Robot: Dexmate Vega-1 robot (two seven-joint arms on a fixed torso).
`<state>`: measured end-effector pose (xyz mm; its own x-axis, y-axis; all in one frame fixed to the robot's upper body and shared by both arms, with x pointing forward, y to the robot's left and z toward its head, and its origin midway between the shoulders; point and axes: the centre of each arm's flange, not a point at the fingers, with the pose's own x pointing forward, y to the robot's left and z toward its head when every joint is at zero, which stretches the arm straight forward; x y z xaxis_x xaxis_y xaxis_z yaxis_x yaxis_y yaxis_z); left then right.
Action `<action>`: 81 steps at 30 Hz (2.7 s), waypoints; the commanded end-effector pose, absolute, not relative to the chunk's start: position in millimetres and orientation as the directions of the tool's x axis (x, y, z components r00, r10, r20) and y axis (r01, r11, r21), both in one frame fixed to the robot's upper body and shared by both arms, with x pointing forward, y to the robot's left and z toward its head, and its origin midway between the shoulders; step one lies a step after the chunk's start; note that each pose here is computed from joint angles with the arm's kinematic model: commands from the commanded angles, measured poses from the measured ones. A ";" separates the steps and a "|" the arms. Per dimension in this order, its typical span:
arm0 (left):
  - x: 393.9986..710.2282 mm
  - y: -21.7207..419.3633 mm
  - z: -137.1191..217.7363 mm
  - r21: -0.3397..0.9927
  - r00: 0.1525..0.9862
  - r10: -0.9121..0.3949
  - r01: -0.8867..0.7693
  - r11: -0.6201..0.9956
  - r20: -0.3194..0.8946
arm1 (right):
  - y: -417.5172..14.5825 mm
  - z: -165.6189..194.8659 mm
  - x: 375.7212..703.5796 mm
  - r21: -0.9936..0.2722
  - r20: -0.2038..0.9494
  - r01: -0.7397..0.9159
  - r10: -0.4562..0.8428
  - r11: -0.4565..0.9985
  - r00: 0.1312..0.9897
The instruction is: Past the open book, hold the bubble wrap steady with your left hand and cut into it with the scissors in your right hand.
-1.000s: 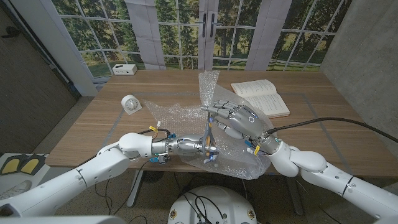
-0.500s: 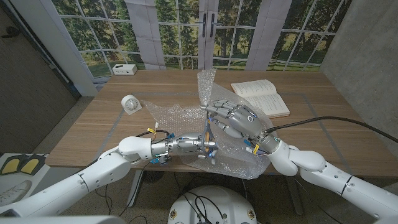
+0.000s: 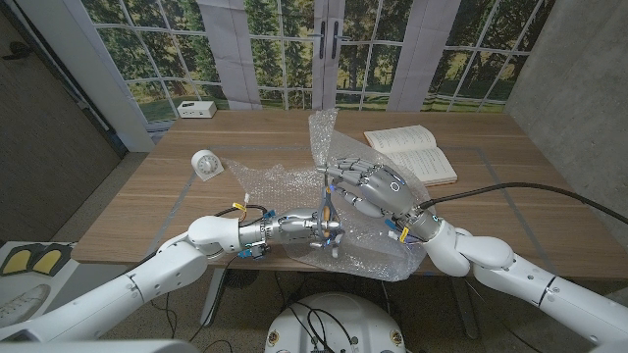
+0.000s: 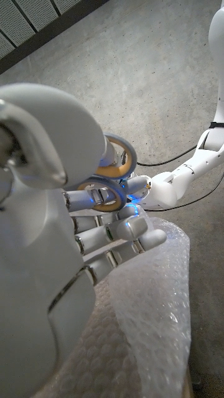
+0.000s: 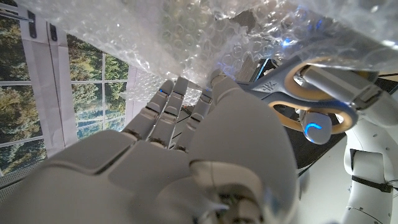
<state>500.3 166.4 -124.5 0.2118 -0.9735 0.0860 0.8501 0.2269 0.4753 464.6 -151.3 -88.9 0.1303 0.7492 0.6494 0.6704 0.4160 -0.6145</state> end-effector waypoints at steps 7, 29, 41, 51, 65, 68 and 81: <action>502.5 171.0 -131.2 0.428 0.223 -0.968 0.868 0.251 0.116 | -153.4 -84.2 469.9 -0.611 0.652 0.683 0.744 0.400 0.148; 503.0 180.2 -134.3 0.431 0.258 -0.955 0.853 0.295 0.143 | -150.8 -79.6 470.8 -0.610 0.646 0.690 0.748 0.390 0.149; 504.5 186.2 -136.8 0.414 0.293 -0.939 0.844 0.342 0.178 | -149.2 -78.0 472.2 -0.612 0.643 0.690 0.751 0.386 0.151; 505.4 188.0 -136.1 0.416 0.303 -0.936 0.839 0.352 0.182 | -148.5 -75.7 474.4 -0.614 0.646 0.685 0.748 0.391 0.152; 509.5 187.7 -135.7 0.406 0.337 -0.921 0.828 0.388 0.194 | -151.5 -71.5 479.0 -0.614 0.646 0.687 0.747 0.388 0.156; 509.7 188.7 -135.1 0.419 0.356 -0.915 0.814 0.403 0.188 | -152.5 -69.8 479.5 -0.613 0.647 0.690 0.746 0.385 0.158; 509.6 189.8 -132.8 0.430 0.384 -0.904 0.796 0.427 0.186 | -154.4 -59.7 479.7 -0.585 0.669 0.708 0.729 0.395 0.146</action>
<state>509.4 188.8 -134.1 0.3602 -0.9136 0.1885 0.8106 0.4066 0.4214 478.8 -152.2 -68.3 0.1537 0.7445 0.6497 0.6931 0.3874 -0.6079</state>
